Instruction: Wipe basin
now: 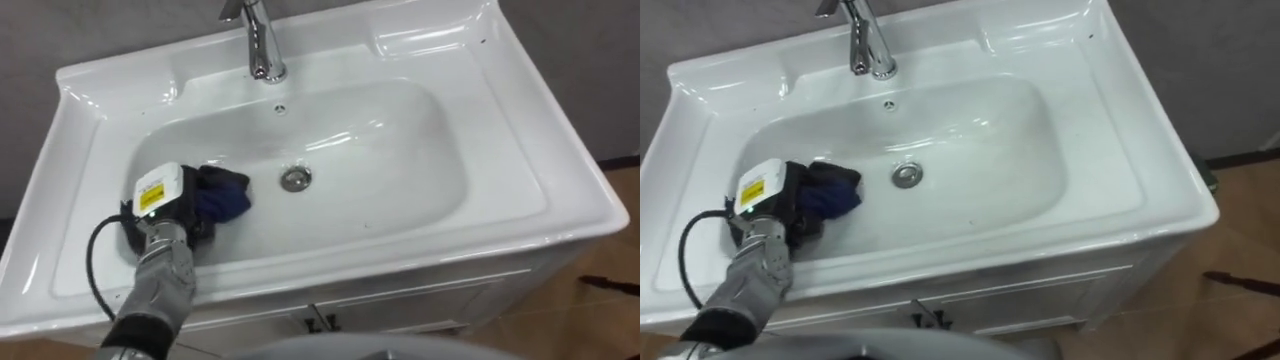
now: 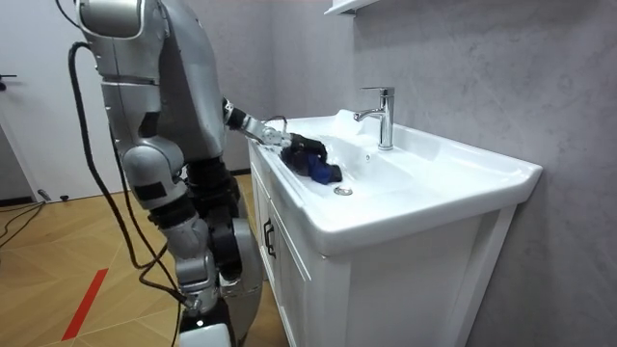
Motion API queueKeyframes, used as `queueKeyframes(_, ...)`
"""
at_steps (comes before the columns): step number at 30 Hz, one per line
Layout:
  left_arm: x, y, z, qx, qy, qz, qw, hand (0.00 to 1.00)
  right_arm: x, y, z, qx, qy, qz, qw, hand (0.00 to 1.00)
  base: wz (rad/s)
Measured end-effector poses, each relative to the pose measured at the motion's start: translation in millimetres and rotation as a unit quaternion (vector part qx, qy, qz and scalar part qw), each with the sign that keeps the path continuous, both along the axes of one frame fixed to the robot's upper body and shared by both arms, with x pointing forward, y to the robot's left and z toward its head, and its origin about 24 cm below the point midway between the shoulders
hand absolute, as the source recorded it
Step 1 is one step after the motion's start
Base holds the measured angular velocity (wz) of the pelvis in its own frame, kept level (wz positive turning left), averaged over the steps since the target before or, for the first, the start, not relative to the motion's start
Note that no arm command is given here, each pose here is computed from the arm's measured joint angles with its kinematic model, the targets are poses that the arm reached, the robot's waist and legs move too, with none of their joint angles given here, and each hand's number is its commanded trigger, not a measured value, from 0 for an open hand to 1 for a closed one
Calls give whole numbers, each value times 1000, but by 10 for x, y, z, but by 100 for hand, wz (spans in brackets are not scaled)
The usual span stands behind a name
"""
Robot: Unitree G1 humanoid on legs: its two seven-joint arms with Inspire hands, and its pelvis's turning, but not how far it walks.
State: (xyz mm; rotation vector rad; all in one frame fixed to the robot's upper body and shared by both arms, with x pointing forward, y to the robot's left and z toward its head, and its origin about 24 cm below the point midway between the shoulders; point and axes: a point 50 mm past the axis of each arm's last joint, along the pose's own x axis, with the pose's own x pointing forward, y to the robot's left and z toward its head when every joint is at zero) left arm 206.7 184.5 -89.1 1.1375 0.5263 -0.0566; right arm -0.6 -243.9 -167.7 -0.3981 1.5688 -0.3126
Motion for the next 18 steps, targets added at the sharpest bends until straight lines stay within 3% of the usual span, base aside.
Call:
queueKeyframes(3, 109, -341, 41, -31, -5, -44, 999, 100, 22, 3, -2, 6, 0, 17, 1000, 0, -5)
queueKeyframes(6, 180, -523, 65, -41, 4, -86, 995, 100, 109, 51, -16, 18, 0, 49, 999, 0, -1)
queueKeyframes(14, 259, -673, 179, -47, 4, -128, 991, 100, 244, 71, -20, 26, -10, 76, 997, 0, 4)
queueKeyframes(18, 309, -890, 242, -46, 7, -177, 983, 100, 307, 55, -17, 27, -5, 91, 995, 0, 13)
